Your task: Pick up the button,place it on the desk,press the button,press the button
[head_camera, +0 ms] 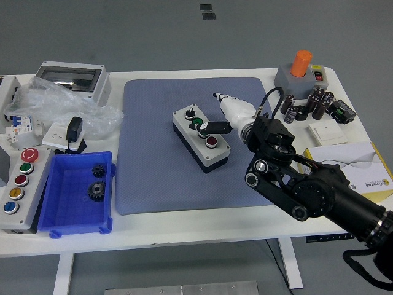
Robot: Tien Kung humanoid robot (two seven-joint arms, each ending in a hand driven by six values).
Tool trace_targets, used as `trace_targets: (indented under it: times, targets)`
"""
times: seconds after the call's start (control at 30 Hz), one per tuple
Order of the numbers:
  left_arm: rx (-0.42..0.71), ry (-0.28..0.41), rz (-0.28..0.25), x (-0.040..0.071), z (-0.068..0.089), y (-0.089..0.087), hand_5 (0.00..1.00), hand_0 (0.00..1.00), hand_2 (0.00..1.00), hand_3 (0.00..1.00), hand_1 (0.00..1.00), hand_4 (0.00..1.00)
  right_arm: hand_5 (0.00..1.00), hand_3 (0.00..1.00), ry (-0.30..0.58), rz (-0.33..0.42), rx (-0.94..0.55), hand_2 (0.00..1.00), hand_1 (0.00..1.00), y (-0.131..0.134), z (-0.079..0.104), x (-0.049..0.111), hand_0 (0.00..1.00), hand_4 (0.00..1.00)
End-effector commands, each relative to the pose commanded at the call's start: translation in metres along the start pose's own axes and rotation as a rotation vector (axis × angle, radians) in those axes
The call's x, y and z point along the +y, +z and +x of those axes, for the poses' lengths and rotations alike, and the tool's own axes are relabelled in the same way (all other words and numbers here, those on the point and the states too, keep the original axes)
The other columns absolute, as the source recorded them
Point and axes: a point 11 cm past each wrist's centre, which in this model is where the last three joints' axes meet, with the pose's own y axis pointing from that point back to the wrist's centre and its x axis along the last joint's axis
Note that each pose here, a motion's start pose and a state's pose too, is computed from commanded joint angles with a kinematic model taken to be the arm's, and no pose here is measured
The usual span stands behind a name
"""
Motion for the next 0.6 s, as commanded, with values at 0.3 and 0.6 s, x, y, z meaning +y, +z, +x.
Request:
trace_targets:
  times: [0.3, 0.6]
  targets:
    - [-0.003, -0.007, -0.006, 0.0, -0.001, 0.0, 0.318, 0.598, 0.588, 0.607, 0.624, 0.621, 0.821, 0.998, -0.058, -0.018, 0.032, 0.998, 0.978, 0.002, -0.007, -0.005, 0.722, 0.998]
    - [-0.006, -0.016, -0.012, 0.0, -0.004, 0.0, 0.29, 0.596, 0.586, 0.601, 0.625, 0.6, 0.848, 0.998, -0.091, -0.029, 0.039, 0.998, 0.947, 0.002, -0.014, -0.008, 0.682, 0.998]
